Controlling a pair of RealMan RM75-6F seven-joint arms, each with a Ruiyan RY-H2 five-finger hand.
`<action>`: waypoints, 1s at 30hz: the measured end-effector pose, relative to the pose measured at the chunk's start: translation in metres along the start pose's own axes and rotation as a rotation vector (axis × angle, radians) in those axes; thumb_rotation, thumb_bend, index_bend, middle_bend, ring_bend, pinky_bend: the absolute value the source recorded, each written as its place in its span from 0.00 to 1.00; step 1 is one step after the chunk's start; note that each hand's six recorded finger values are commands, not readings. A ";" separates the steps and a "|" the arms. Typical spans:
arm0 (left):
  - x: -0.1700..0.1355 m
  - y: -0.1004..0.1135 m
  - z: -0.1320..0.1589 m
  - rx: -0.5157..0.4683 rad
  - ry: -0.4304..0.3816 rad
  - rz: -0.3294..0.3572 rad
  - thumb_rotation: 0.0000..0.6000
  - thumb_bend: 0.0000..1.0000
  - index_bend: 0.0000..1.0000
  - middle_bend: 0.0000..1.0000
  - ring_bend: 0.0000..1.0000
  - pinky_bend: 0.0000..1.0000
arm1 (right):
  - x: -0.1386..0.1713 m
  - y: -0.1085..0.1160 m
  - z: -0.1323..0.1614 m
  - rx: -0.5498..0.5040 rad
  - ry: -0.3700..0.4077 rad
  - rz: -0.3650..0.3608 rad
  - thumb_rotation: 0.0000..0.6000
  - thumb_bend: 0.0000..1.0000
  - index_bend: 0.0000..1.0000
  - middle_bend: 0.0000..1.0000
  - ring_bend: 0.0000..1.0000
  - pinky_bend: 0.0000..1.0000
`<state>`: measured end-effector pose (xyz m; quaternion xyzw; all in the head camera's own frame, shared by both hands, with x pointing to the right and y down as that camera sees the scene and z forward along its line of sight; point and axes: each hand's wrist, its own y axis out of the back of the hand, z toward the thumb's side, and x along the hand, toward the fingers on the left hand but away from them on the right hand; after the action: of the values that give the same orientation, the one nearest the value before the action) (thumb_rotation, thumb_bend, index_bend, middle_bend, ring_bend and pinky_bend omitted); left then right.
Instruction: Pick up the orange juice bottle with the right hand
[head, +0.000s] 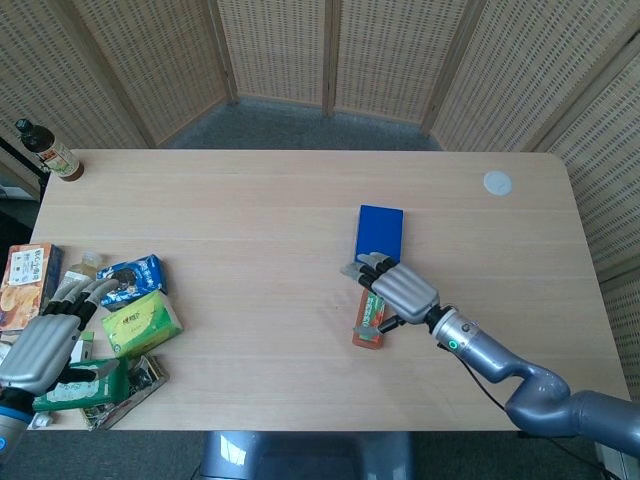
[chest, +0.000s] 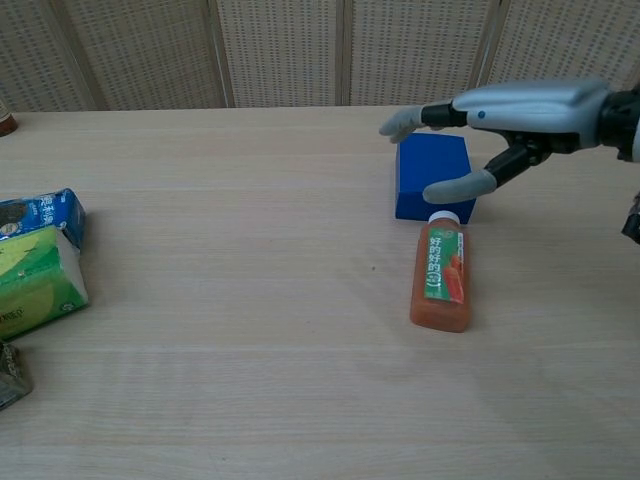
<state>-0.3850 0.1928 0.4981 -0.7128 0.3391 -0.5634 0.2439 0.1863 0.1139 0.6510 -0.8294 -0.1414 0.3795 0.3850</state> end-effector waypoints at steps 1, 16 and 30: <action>0.001 0.000 0.000 0.000 0.000 -0.002 1.00 0.24 0.01 0.00 0.00 0.00 | -0.002 -0.003 0.001 0.001 0.005 0.013 0.32 0.25 0.00 0.14 0.00 0.00; 0.012 -0.004 0.003 -0.005 -0.005 -0.016 1.00 0.24 0.00 0.00 0.00 0.00 | -0.023 -0.035 0.009 0.023 0.071 0.102 0.31 0.25 0.16 0.31 0.20 0.00; 0.011 -0.005 0.005 -0.010 -0.013 -0.018 1.00 0.24 0.00 0.00 0.00 0.00 | -0.041 -0.061 -0.004 0.050 0.057 0.176 0.31 0.26 0.17 0.31 0.20 0.00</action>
<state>-0.3772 0.1870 0.5075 -0.7207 0.3340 -0.5593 0.2372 0.1651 0.1311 0.7196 -0.8392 -0.0476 0.3915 0.3744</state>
